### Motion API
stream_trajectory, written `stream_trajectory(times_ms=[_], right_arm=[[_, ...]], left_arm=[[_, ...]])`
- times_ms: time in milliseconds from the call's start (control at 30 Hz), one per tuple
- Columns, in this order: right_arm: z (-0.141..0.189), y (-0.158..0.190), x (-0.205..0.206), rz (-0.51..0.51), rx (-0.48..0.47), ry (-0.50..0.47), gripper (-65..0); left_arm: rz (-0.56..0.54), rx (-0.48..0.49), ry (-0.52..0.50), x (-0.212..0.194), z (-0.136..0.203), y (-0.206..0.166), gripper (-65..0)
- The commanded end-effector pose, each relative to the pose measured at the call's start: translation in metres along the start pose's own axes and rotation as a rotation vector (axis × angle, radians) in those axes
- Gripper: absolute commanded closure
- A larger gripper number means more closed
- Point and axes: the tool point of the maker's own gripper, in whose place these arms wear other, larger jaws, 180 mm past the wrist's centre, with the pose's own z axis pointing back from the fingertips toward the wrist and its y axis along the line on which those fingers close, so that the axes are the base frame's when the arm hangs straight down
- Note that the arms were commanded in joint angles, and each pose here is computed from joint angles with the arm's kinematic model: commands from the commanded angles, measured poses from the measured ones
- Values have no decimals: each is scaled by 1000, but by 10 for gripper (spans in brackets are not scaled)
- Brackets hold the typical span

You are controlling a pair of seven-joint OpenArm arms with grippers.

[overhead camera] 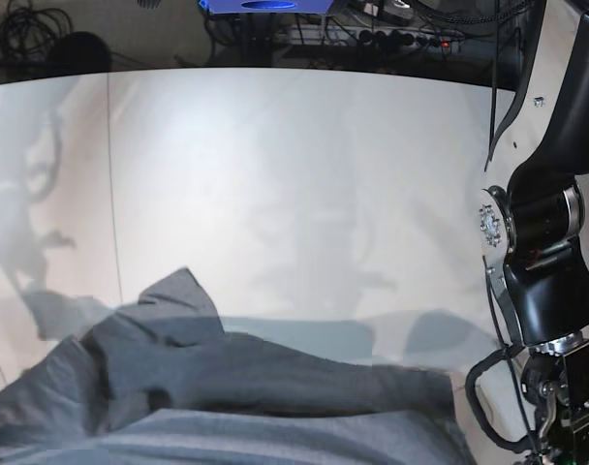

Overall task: Layout the t-shirt on the table in an organized manner, then fold the t-shirt properly
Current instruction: 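Lift the grey shirt with both grippers and swing it over the table, then lower the shirt flat onto the table, holding its edge with both grippers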

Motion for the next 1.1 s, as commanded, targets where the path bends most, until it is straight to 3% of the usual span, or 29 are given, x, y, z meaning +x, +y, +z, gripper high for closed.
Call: stream_trajectory(times_ms=[0, 167, 433, 567, 667, 900, 1067], right_arm=[[10, -21, 37, 3, -35, -98, -3], [7, -30, 75, -6, -25, -167, -3], [53, -62, 134, 63, -127, -279, -3], [73, -49, 99, 179, -198, -159, -2], [76, -24, 40, 182, -197, -47, -2], [56, 60, -131, 4, -22, 220, -2], [52, 106, -207, -90, 86, 333, -2]], left_arm=[[-5, 21, -98, 43, 4, 9, 0], [19, 3, -131, 68, -8, 8, 0], [6, 17, -255, 136, 18, 13, 0], [-50, 38, -187, 89, 33, 7, 0], [-98, 54, -121, 27, 46, 5, 0], [-113, 6, 159, -148, 67, -16, 0], [-84, -20, 295, -231, 80, -22, 0]])
